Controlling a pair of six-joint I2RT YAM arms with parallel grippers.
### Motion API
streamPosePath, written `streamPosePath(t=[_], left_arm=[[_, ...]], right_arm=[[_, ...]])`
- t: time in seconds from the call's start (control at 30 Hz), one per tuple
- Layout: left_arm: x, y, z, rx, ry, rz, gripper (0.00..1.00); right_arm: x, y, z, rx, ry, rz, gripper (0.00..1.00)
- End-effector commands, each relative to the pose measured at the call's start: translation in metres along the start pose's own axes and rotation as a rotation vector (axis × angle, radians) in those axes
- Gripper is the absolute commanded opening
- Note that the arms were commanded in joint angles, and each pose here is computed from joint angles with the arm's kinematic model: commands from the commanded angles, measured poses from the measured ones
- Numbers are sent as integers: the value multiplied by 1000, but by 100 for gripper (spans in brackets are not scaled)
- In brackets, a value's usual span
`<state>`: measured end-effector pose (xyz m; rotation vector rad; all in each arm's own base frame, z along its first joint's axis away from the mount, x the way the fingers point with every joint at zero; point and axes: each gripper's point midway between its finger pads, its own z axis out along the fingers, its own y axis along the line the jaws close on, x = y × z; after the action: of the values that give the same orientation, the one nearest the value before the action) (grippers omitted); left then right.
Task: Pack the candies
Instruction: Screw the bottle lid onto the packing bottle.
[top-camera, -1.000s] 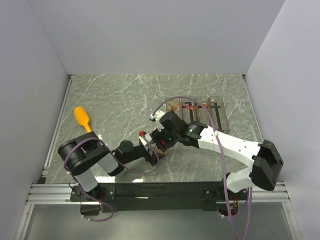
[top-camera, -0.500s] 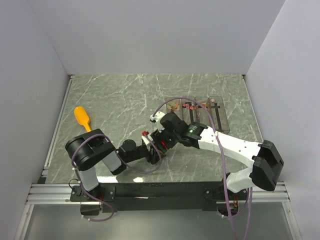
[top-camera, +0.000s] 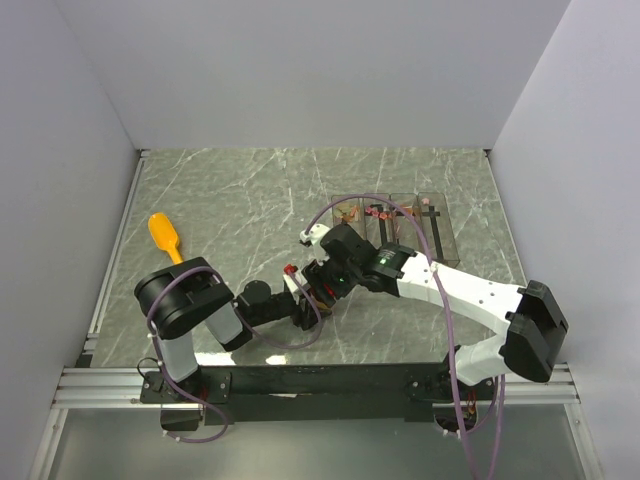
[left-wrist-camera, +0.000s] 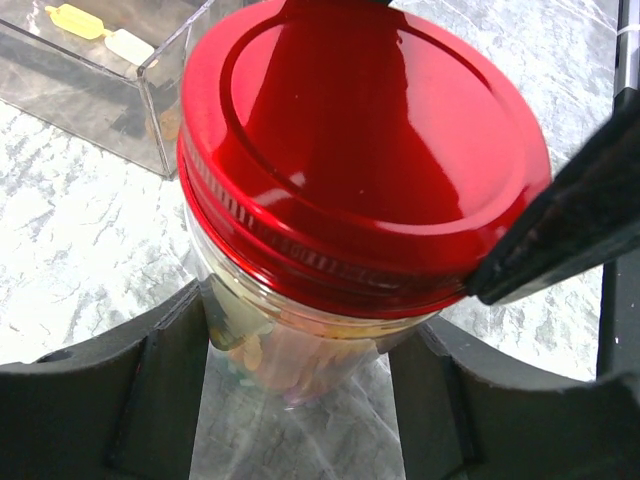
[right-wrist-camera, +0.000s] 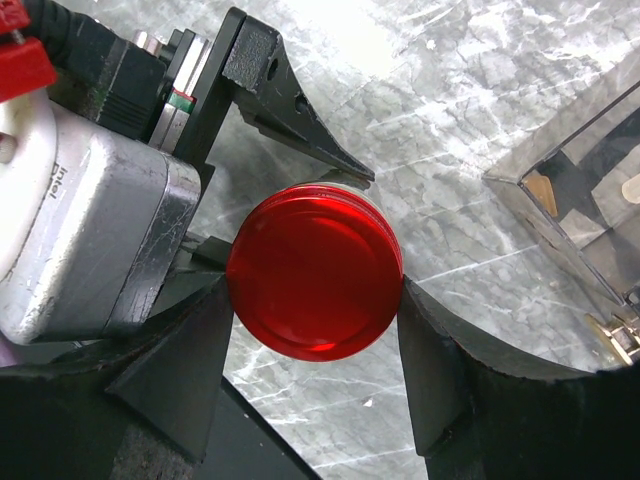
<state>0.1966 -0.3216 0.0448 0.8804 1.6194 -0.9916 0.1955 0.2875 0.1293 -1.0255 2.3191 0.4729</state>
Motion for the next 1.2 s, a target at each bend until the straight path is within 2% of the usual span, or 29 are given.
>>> streamPosePath(t=[0.0, 0.53, 1.17], left_arm=[[-100, -17, -7, 54, -417, 207, 38], [-98, -13, -5, 36, -409, 184, 43], [-94, -14, -3, 42, -401, 180, 44]], right_arm=[[-19, 3, -7, -11, -30, 22, 39], [-6, 1, 11, 52, -17, 32, 43], [-20, -7, -2, 139, -46, 118, 43]])
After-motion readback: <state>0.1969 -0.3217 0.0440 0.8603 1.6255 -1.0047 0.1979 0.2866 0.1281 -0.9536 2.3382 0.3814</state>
